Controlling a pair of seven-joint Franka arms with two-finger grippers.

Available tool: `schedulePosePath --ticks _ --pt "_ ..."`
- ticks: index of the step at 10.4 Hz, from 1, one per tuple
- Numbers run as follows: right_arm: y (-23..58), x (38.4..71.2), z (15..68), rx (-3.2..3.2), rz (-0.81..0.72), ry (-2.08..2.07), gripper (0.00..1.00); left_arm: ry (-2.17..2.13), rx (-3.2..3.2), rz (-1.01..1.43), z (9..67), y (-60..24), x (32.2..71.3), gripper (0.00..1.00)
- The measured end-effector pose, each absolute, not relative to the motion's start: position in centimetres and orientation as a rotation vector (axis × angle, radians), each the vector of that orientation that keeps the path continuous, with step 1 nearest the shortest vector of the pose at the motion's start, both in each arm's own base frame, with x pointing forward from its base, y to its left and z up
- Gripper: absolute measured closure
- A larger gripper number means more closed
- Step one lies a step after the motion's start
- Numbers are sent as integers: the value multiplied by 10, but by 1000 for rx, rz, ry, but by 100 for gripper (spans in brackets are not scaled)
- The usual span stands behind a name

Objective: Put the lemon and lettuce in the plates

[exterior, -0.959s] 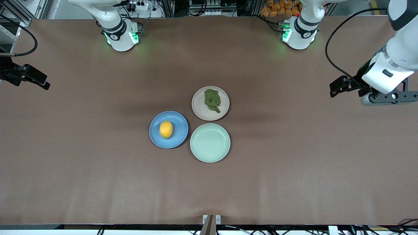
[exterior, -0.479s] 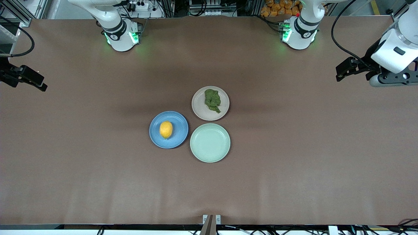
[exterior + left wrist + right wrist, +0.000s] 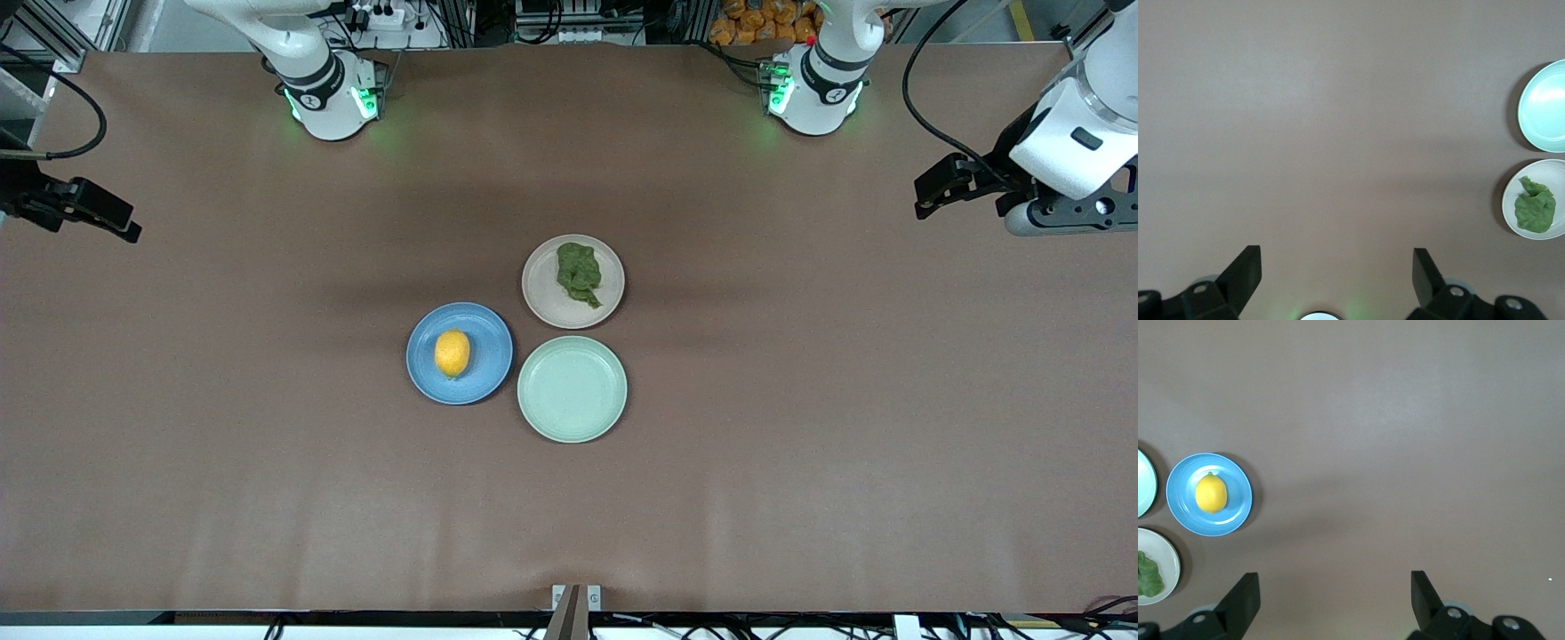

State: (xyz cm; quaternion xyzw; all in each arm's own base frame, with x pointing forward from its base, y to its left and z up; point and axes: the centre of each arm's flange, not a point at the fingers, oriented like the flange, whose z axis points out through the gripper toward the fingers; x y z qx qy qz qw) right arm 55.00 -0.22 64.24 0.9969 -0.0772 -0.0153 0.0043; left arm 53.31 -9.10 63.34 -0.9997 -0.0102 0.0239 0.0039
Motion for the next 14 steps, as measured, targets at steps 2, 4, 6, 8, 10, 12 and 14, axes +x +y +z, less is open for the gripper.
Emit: schedulePosePath --ticks 2,4,6,8,10,12,14 --pt "0 549 641 3123 -62 -236 0 -1 -3139 30 641 -91 535 0" --pt "2 548 641 3123 -73 -230 0 31 -3142 0 645 -91 536 0" --pt "4 548 640 3124 -75 -223 0 35 -3144 -19 646 -92 538 0" --pt "6 548 640 3125 -76 -218 0 35 -3146 -45 647 -92 540 0" --pt "6 548 640 3125 -76 -218 0 35 -3147 -50 647 -92 540 0" --pt "6 548 640 3125 -76 -218 0 35 -3147 -51 648 -92 540 0" --pt "6 548 640 3125 -76 -218 0 35 -3147 -51 648 -92 540 0"
